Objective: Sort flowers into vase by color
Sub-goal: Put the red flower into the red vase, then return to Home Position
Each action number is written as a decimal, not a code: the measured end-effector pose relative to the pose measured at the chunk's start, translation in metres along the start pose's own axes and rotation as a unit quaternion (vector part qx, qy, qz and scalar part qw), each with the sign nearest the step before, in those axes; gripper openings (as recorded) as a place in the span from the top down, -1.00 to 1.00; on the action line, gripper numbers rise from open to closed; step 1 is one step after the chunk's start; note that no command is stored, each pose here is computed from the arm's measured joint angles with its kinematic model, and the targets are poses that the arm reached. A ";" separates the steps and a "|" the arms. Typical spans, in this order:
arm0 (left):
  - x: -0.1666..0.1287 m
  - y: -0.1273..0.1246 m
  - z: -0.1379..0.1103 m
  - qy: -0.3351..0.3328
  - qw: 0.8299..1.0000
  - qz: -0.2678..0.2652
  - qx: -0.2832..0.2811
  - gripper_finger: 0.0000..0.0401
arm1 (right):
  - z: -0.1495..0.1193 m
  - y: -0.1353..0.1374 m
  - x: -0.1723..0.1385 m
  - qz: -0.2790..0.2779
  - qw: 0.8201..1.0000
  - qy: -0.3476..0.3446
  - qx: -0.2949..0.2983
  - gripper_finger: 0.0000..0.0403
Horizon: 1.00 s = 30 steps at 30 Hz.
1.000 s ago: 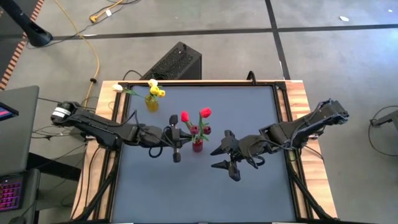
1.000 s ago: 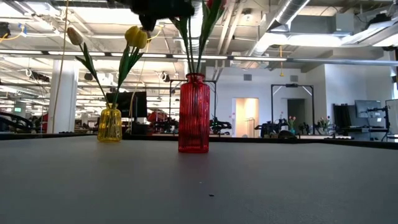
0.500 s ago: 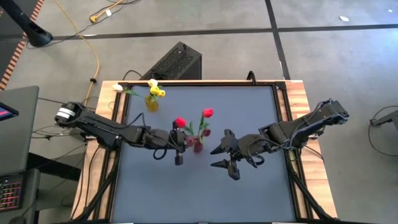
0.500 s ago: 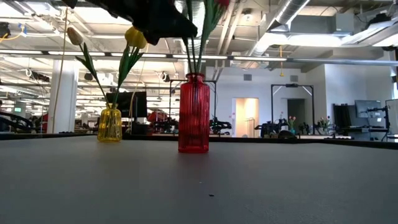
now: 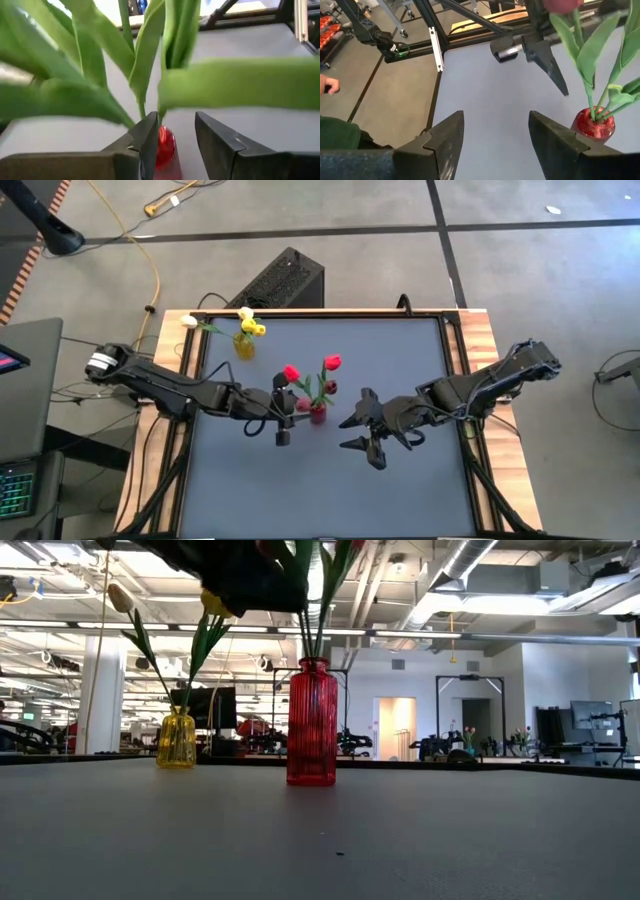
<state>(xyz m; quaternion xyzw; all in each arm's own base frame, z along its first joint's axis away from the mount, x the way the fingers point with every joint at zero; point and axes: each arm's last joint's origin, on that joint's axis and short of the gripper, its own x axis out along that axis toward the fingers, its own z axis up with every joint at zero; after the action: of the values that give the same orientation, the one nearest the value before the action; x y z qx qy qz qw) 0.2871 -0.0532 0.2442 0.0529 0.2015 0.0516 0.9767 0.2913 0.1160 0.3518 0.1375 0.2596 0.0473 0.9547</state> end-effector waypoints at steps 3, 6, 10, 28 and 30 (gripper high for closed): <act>-0.008 0.003 0.001 0.012 1.000 0.001 -0.010 0.40 | -0.001 0.000 0.000 -0.001 1.000 0.003 -0.002 -0.23; -0.017 0.006 0.000 0.029 0.999 0.002 -0.018 0.40 | 0.000 -0.002 0.000 -0.004 1.000 0.004 -0.004 -0.23; -0.032 0.011 -0.002 0.062 0.998 0.004 -0.020 0.40 | -0.001 -0.002 -0.001 -0.006 1.000 0.007 -0.014 -0.23; -0.091 0.031 0.024 -0.028 0.996 0.011 -0.083 0.41 | 0.005 -0.022 -0.061 -0.101 0.992 -0.005 -0.073 -0.23; -0.099 0.033 0.026 -0.042 0.995 0.010 -0.088 0.41 | 0.002 -0.024 -0.066 -0.115 0.990 0.005 -0.077 -0.23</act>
<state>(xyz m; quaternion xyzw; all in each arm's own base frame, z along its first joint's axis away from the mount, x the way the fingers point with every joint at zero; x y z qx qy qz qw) 0.2043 -0.0344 0.3109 -0.0290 0.1549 0.0765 0.9845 0.2358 0.0816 0.3788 0.0326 0.2738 -0.0422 0.9603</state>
